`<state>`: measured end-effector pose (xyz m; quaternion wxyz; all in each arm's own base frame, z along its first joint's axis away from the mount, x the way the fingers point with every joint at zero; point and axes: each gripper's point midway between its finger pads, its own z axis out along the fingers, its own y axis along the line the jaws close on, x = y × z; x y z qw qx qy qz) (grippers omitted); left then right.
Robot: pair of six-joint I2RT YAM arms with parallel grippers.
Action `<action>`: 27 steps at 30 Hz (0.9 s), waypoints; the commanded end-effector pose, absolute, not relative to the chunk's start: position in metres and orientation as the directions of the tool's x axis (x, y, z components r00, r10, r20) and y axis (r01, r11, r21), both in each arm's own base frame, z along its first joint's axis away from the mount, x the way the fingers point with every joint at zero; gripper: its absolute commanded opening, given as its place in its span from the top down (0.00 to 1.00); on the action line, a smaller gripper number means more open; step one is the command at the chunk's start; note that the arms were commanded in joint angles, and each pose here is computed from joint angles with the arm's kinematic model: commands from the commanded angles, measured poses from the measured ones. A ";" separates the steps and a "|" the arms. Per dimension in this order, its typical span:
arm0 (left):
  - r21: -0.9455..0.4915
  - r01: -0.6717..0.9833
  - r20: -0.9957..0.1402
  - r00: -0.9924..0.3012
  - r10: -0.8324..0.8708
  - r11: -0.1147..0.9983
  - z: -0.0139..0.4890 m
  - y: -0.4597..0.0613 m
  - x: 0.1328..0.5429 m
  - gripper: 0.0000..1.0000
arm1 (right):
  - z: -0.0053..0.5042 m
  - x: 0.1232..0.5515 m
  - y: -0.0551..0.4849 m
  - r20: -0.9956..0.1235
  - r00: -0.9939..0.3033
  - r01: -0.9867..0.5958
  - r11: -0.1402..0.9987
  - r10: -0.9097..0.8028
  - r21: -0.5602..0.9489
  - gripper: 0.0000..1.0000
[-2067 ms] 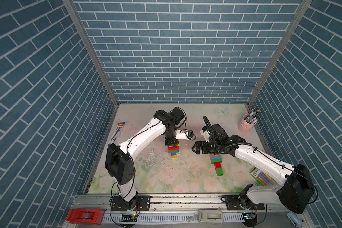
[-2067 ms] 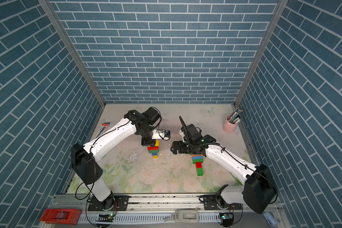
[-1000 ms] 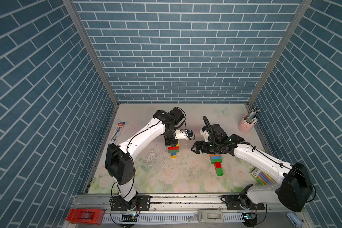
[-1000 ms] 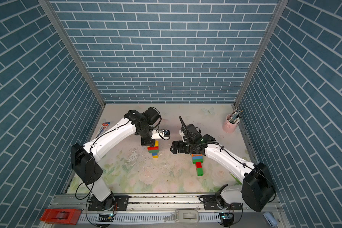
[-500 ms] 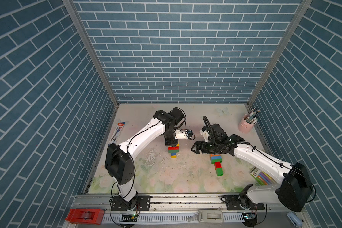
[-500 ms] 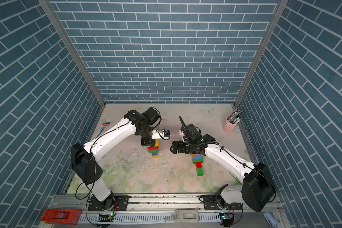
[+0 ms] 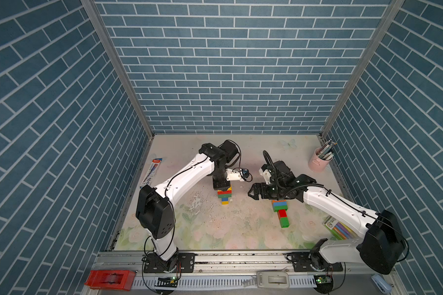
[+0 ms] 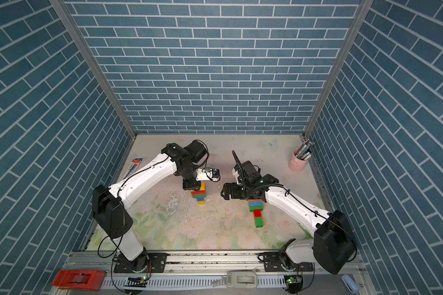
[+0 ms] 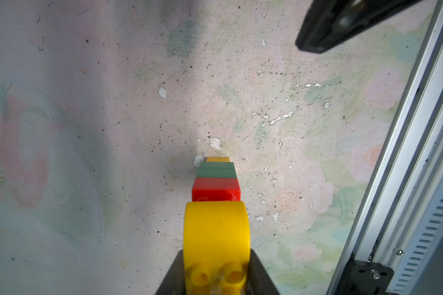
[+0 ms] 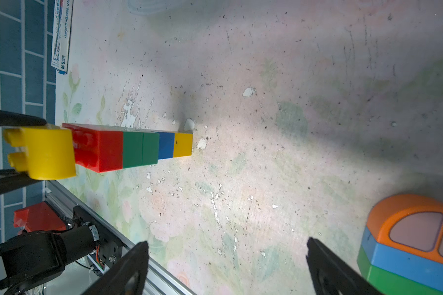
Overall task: Assemble an ice cream with lego
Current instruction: Assemble the lego brick with the lego brick.
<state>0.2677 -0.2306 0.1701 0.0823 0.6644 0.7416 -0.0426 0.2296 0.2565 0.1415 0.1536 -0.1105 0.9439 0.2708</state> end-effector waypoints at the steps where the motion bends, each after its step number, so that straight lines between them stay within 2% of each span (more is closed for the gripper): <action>1: 0.015 0.991 -0.166 -0.125 0.978 0.130 0.165 -0.227 0.264 1.00 | 0.139 0.228 0.254 -0.327 -0.940 -0.259 0.832 -0.100 0.491 0.03; 27: -0.004 0.991 -0.146 -0.131 0.980 0.132 0.155 -0.226 0.264 1.00 | 0.139 0.230 0.256 -0.324 -0.941 -0.260 0.828 -0.101 0.497 0.03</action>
